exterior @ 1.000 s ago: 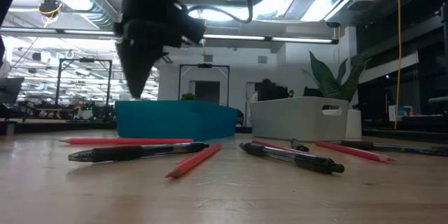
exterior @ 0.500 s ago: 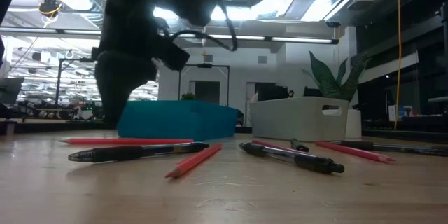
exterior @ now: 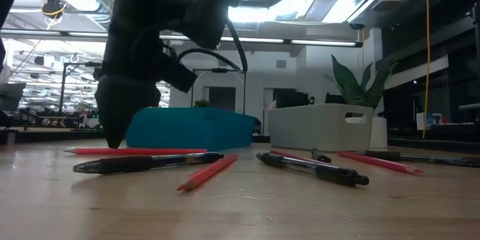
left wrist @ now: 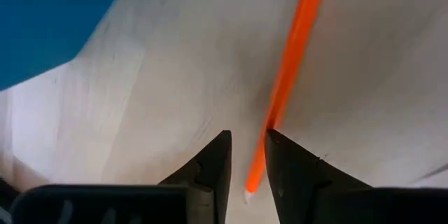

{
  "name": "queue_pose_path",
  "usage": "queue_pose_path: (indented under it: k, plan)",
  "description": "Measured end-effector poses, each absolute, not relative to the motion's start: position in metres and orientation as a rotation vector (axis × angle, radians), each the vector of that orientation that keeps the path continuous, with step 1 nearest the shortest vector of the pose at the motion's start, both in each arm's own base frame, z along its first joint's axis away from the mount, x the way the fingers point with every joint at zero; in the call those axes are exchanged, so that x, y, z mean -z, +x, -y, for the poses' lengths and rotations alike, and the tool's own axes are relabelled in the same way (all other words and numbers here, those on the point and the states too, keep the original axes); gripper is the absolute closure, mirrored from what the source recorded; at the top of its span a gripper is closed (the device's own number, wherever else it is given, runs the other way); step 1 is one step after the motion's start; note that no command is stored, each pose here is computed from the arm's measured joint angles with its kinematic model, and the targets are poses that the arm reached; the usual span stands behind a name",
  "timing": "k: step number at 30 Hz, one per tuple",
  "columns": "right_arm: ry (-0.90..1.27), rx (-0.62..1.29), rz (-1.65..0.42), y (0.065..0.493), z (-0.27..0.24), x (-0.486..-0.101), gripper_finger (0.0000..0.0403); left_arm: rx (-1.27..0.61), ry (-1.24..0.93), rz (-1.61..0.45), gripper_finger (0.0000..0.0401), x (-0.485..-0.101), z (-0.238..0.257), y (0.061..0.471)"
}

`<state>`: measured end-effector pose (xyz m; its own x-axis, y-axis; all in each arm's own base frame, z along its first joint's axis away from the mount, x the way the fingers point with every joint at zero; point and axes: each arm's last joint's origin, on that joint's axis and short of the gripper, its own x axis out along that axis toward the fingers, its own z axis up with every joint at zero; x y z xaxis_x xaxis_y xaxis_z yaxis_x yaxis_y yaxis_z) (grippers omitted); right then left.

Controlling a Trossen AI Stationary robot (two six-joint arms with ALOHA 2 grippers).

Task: Sort pens & pencils
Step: Put the orange pencil into the blue bin

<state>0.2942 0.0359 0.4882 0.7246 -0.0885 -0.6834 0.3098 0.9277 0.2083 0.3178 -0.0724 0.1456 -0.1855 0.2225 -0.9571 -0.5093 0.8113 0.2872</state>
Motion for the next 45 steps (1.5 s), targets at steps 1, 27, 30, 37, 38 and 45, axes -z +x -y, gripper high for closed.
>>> queue_pose_path:
  k: [1, 27, 30, 37, 38, 45]
  plan:
    - [0.322, 0.223, -0.728, 0.294, -0.036, -0.488, 0.0292, -0.661, -0.230, -1.631, 0.0318, -0.146, 0.073, 0.318]
    - [0.343, 0.232, -0.726, 0.294, -0.036, -0.488, 0.0292, -0.605, -0.194, -1.610, 0.0319, -0.144, 0.066, 0.323]
    - [0.343, 0.233, -0.726, 0.294, -0.036, -0.488, 0.0292, -0.582, -0.169, -1.617, 0.0319, -0.144, 0.065, 0.324]
    - [0.365, 0.241, -0.723, 0.294, -0.036, -0.488, 0.0292, -0.553, -0.137, -1.625, 0.0319, -0.144, 0.061, 0.324]
    - [0.365, 0.241, -0.723, 0.294, -0.036, -0.488, 0.0292, -0.545, -0.130, -1.627, 0.0319, -0.144, 0.060, 0.325]
    - [0.381, 0.247, -0.722, 0.294, -0.036, -0.488, 0.0292, -0.496, -0.103, -1.618, 0.0319, -0.144, 0.058, 0.328]
